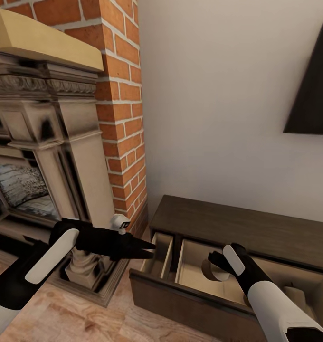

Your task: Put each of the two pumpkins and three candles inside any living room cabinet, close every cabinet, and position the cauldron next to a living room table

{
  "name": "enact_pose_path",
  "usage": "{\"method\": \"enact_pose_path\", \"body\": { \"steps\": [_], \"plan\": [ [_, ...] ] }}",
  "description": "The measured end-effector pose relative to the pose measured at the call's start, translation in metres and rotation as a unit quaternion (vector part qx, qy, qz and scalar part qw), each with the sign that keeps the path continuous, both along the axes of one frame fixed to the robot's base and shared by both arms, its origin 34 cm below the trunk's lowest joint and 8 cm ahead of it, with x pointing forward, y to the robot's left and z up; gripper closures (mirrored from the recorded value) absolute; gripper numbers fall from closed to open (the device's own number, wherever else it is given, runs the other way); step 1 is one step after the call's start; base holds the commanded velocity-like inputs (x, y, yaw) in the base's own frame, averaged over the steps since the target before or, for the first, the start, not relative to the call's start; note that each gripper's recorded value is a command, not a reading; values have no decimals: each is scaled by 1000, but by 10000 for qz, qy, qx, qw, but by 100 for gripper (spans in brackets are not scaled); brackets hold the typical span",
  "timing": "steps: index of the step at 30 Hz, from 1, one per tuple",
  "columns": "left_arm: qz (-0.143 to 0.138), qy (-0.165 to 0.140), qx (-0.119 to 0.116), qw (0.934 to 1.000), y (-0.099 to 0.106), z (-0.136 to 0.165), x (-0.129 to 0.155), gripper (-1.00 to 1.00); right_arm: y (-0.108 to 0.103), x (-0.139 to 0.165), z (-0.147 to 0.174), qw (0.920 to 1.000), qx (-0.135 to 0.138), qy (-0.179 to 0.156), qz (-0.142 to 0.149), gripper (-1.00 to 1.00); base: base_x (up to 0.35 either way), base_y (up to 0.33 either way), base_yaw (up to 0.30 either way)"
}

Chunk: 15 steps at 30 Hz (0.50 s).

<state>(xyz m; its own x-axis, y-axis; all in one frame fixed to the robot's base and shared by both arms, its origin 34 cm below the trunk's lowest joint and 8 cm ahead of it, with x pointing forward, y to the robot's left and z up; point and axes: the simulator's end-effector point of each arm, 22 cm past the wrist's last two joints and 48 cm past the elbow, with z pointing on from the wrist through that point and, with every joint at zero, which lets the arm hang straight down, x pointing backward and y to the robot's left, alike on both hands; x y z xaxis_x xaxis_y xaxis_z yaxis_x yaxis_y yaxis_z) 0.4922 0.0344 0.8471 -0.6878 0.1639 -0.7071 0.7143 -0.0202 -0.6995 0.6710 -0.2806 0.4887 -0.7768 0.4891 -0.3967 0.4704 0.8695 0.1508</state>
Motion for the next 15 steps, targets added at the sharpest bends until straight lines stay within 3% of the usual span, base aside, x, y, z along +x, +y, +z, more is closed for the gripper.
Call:
{"method": "enact_pose_path", "body": {
  "steps": [15],
  "plan": [
    [-84, 8, -81, 9999, 1, -29, -11, -100, 0, -7, -32, 10000, 3, -3, 0, 100, 0, 0, 0]
  ]
}}
